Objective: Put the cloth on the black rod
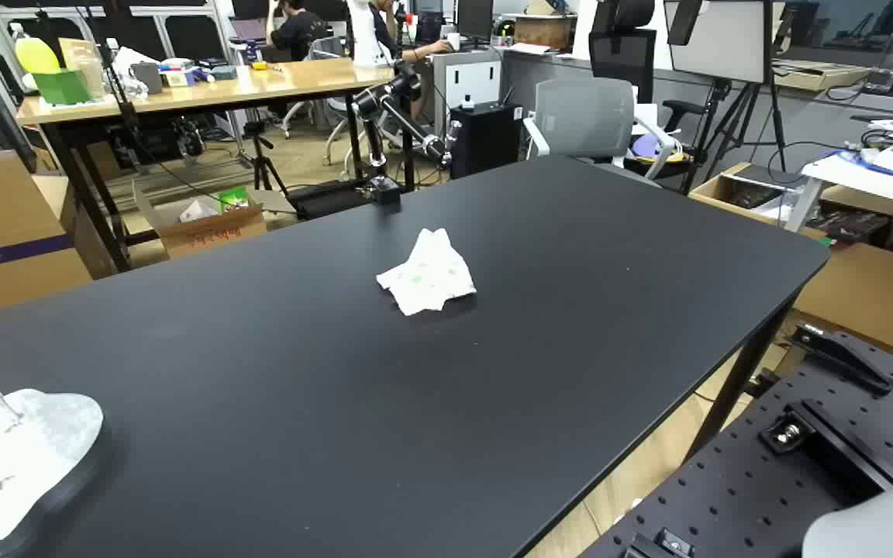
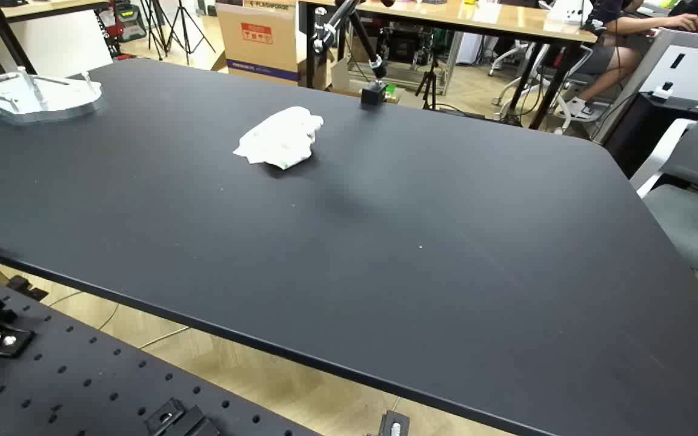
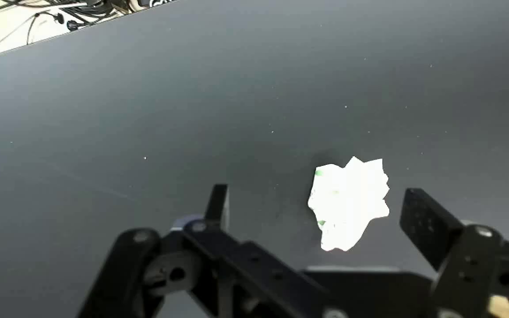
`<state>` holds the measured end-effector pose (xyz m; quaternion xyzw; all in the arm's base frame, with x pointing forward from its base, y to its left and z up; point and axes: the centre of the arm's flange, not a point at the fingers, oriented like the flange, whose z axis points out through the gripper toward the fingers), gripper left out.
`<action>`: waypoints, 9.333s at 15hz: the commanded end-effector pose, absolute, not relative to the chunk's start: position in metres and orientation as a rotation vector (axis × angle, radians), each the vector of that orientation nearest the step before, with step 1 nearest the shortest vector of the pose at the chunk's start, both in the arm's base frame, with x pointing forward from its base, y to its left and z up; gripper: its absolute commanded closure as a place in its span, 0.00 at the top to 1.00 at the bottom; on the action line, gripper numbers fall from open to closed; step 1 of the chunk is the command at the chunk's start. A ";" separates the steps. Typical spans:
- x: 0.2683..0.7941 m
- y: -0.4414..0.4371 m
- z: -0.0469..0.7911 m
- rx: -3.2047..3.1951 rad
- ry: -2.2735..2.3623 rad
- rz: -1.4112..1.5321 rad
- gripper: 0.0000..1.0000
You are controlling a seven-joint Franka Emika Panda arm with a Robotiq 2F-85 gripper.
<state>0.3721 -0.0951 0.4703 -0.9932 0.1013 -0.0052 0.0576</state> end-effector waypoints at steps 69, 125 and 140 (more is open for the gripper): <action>0.495 0.046 0.157 -3.207 -0.039 -0.299 0.24; 0.570 -0.014 0.448 -3.128 -0.374 -0.135 0.00; 0.541 -0.060 0.404 -3.146 -0.211 -0.079 0.00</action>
